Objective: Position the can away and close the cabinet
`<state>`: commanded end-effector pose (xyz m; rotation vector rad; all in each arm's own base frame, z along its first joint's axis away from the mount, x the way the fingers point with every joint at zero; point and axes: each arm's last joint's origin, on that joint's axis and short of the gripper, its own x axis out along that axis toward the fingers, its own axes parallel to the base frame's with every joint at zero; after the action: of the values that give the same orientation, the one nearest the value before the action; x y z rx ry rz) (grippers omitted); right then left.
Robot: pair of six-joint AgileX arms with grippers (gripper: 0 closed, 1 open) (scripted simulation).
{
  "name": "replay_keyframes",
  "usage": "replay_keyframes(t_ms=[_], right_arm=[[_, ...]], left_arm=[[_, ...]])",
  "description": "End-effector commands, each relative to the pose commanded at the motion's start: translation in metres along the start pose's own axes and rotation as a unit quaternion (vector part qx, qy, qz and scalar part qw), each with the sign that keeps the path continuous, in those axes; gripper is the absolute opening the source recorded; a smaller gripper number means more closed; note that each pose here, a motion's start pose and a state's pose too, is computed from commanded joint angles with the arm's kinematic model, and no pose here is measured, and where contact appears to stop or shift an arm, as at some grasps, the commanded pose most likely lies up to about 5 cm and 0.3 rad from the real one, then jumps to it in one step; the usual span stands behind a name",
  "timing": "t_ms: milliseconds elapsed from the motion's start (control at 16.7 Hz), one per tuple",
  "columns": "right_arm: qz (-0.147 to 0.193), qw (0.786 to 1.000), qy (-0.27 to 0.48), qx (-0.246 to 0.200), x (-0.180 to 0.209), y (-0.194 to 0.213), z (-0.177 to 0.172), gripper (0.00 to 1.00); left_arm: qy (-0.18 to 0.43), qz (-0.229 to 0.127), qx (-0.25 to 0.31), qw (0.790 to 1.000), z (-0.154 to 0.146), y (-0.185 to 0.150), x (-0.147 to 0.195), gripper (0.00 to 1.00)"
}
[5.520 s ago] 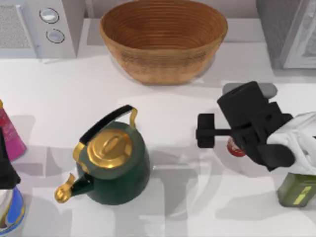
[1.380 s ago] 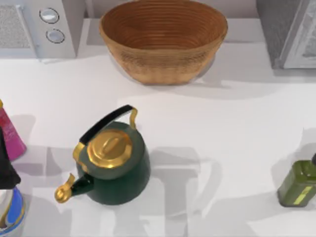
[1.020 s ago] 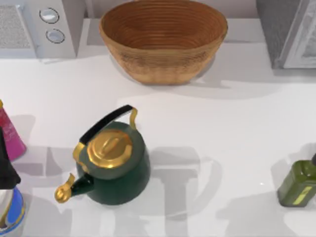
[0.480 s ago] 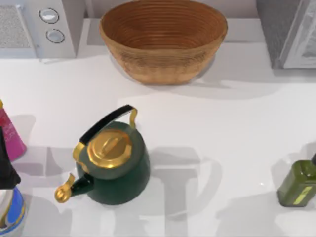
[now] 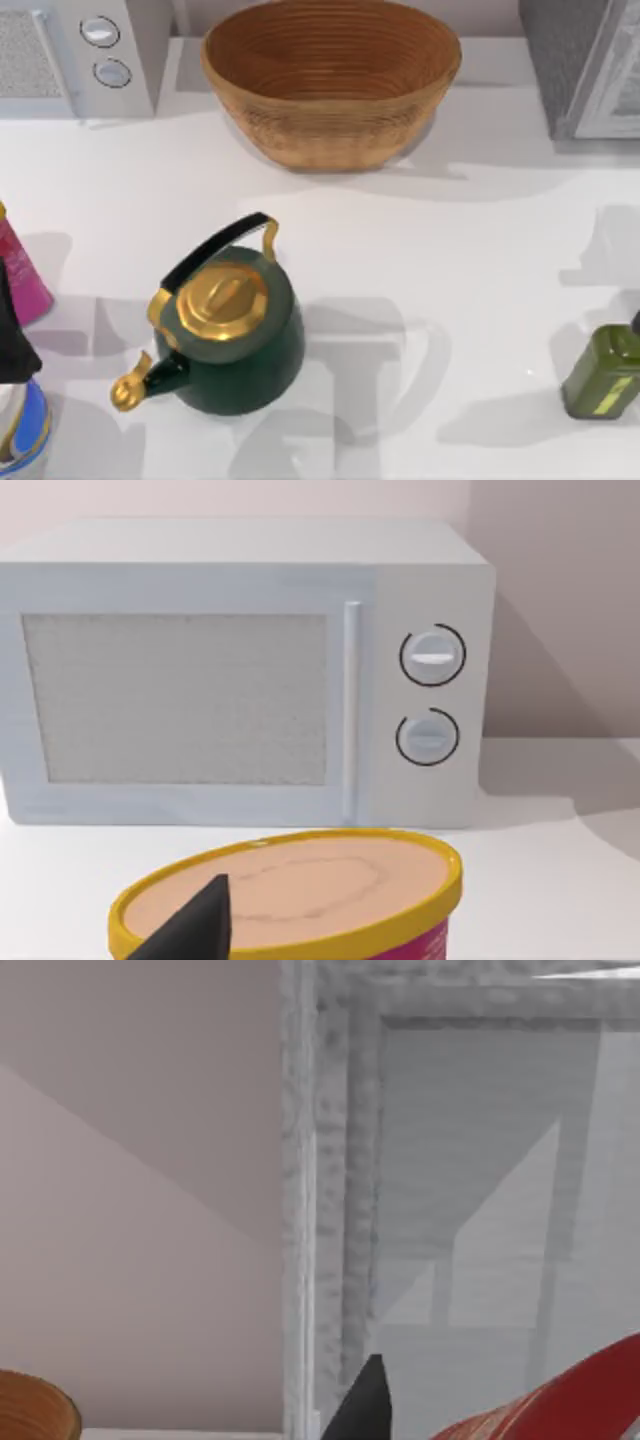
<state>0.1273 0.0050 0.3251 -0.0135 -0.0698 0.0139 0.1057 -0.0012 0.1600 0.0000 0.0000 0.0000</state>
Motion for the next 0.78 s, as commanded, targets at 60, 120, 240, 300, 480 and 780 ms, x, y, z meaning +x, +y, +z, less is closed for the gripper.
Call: replay_keyframes(t_ms=[60,120,240,300,480,780], right_arm=[[-0.002,1.000,-0.003,0.000,0.009,0.001,0.022,0.00],[-0.004,1.000,-0.005,0.000,0.018,0.002,0.043,0.00],[-0.007,1.000,-0.006,0.000,0.039,0.005,0.083,0.00],[-0.009,1.000,-0.005,0.001,0.051,0.007,0.100,0.00],[-0.011,1.000,0.003,0.004,0.086,0.015,0.142,0.00],[-0.008,1.000,0.027,0.008,0.131,0.032,0.173,0.00]], left_arm=[[0.000,0.000,0.000,1.000,0.000,0.000,0.000,1.00],[0.000,0.000,0.000,1.000,0.000,0.000,0.000,1.00],[0.000,0.000,0.000,1.000,0.000,0.000,0.000,1.00],[0.000,0.000,0.000,1.000,0.000,0.000,0.000,1.00],[0.000,0.000,0.000,1.000,0.000,0.000,0.000,1.00],[0.000,0.000,0.000,1.000,0.000,0.000,0.000,1.00]])
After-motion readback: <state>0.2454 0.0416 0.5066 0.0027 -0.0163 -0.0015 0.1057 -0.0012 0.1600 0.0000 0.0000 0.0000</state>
